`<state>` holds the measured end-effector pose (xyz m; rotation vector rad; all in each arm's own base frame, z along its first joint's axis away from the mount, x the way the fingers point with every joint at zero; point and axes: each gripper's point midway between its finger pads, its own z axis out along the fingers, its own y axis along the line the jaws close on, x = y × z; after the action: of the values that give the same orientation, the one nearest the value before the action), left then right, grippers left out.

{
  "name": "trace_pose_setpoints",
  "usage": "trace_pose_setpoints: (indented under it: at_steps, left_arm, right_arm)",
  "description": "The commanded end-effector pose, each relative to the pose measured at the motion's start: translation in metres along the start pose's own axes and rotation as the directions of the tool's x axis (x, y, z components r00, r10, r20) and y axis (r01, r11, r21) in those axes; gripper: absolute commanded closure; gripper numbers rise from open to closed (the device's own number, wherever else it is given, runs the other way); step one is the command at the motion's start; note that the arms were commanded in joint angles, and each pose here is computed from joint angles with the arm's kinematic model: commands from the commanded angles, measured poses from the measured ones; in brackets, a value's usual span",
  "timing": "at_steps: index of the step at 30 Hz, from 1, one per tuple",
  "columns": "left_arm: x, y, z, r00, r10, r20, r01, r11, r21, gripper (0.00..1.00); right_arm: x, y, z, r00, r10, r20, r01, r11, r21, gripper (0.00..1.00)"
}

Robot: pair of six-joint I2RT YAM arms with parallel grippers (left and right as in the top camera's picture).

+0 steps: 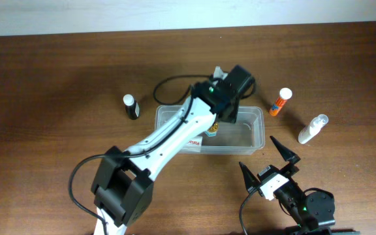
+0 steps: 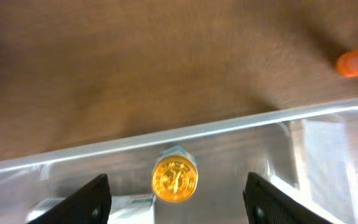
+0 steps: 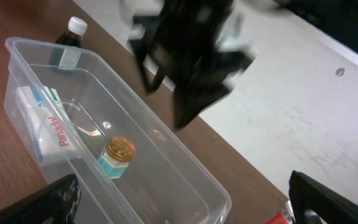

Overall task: Pack container
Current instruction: 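Open the left gripper and raise it away from the jar, then move the left gripper over the dark white-capped bottle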

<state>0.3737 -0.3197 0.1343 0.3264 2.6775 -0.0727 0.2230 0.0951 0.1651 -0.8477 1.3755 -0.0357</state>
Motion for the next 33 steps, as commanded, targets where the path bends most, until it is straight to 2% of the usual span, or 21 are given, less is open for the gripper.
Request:
trace_pose_setpoints:
  at_steps: [1, 8, 9, 12, 18, 25, 33]
  left_arm:
    - [-0.028, 0.021, -0.030, 0.999, -0.013, 0.048, 0.015, 0.999, -0.046, 0.30]
    - [-0.044, 0.101, -0.052, 0.990, -0.141, -0.001, 0.139, 0.981, -0.138, 0.26]
    - [-0.044, 0.115, -0.051, 0.986, -0.165, -0.014, 0.161, 0.975, -0.152, 0.20]
    - [-0.040, 0.151, -0.048, 0.975, -0.211, -0.062, 0.198, 0.964, -0.176, 0.17]
    - [-0.038, 0.191, -0.045, 0.961, -0.257, -0.106, 0.238, 0.957, -0.164, 0.01]
    - [-0.033, 0.233, -0.045, 0.936, -0.331, -0.117, 0.303, 0.930, -0.208, 0.01]
    - [-0.019, 0.244, -0.033, 0.943, -0.255, -0.213, 0.232, 0.965, -0.124, 0.01]
  right_arm:
    - [0.003, -0.001, 0.000, 1.000, 0.008, -0.008, -0.008, 1.000, 0.011, 0.02]
    - [0.003, -0.001, 0.000, 1.000, 0.008, -0.008, -0.008, 1.000, 0.011, 0.02]
    - [0.003, -0.001, 0.000, 1.000, 0.008, -0.008, -0.008, 1.000, 0.011, 0.01]
    - [0.003, -0.001, 0.000, 1.000, 0.008, -0.008, -0.008, 1.000, 0.011, 0.02]
    - [0.003, -0.001, 0.000, 1.000, 0.008, -0.008, -0.008, 1.000, 0.011, 0.02]
    - [0.003, -0.001, 0.000, 1.000, 0.008, -0.008, -0.008, 1.000, 0.011, 0.02]
    - [0.003, -0.001, 0.000, 1.000, 0.008, -0.008, -0.008, 1.000, 0.011, 0.02]
